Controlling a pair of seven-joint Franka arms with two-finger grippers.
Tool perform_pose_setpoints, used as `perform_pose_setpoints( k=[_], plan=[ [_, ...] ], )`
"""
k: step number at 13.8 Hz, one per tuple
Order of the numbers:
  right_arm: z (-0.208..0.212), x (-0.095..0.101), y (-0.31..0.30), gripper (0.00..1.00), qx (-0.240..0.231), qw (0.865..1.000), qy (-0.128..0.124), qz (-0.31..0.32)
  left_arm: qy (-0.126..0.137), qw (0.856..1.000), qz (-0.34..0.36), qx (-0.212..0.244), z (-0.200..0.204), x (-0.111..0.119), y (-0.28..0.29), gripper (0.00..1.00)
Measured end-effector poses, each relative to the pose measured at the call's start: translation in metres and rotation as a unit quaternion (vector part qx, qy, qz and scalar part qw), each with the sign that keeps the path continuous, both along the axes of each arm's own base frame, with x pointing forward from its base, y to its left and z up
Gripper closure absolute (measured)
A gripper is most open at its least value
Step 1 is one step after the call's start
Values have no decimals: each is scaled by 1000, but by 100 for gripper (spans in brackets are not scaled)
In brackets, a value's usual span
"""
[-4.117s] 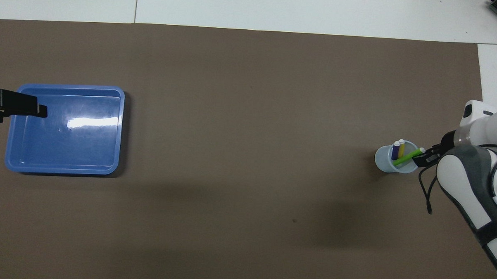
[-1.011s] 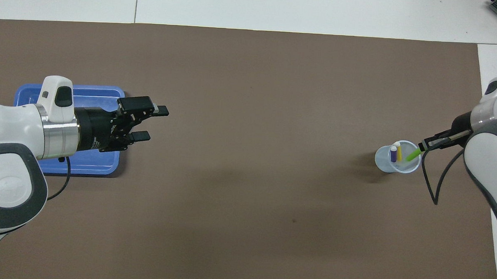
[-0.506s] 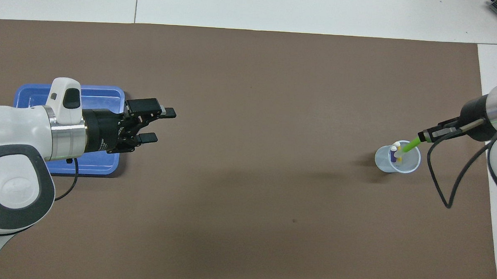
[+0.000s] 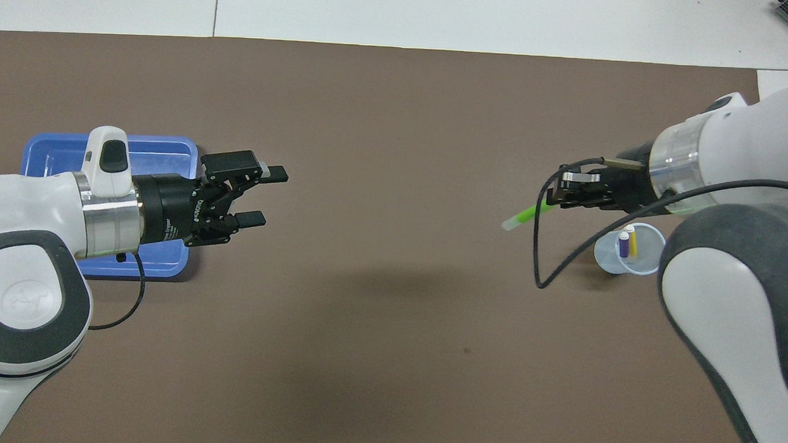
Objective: Right arm passes pens to left for tray arrangement
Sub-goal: 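Carry the green pen toward the left gripper while the left gripper approaches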
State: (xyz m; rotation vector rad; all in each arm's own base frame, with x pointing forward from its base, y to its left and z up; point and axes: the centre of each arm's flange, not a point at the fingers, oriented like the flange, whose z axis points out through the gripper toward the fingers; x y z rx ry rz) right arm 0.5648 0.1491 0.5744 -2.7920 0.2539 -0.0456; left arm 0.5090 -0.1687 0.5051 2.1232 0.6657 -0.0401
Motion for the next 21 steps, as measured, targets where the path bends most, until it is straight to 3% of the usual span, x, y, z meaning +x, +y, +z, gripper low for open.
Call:
perform_pose_setpoints(
  k=[5, 8, 10, 14, 17, 21],
  plan=[
    [-15, -6, 44, 81, 51, 993, 15, -108, 5, 999, 37, -38, -11, -12, -28, 0],
    [-14, -5, 55, 81, 112, 977, 37, -178, 6, 995, 70, -65, -11, -19, -48, 0],
    [-15, -7, 64, 81, 128, 970, 45, -202, 8, 992, 92, -84, -11, -28, -67, 0],
    [-12, -16, 105, 81, 162, 947, 37, -275, 24, 983, 139, -116, -13, -49, -100, 0],
    [-15, -23, 122, 81, 180, 935, 43, -302, 40, 974, 180, -132, -18, -72, -125, 0],
    [-15, -22, 119, 81, 184, 932, 47, -308, 66, 962, 223, -145, -27, -88, -136, 0]
  ],
)
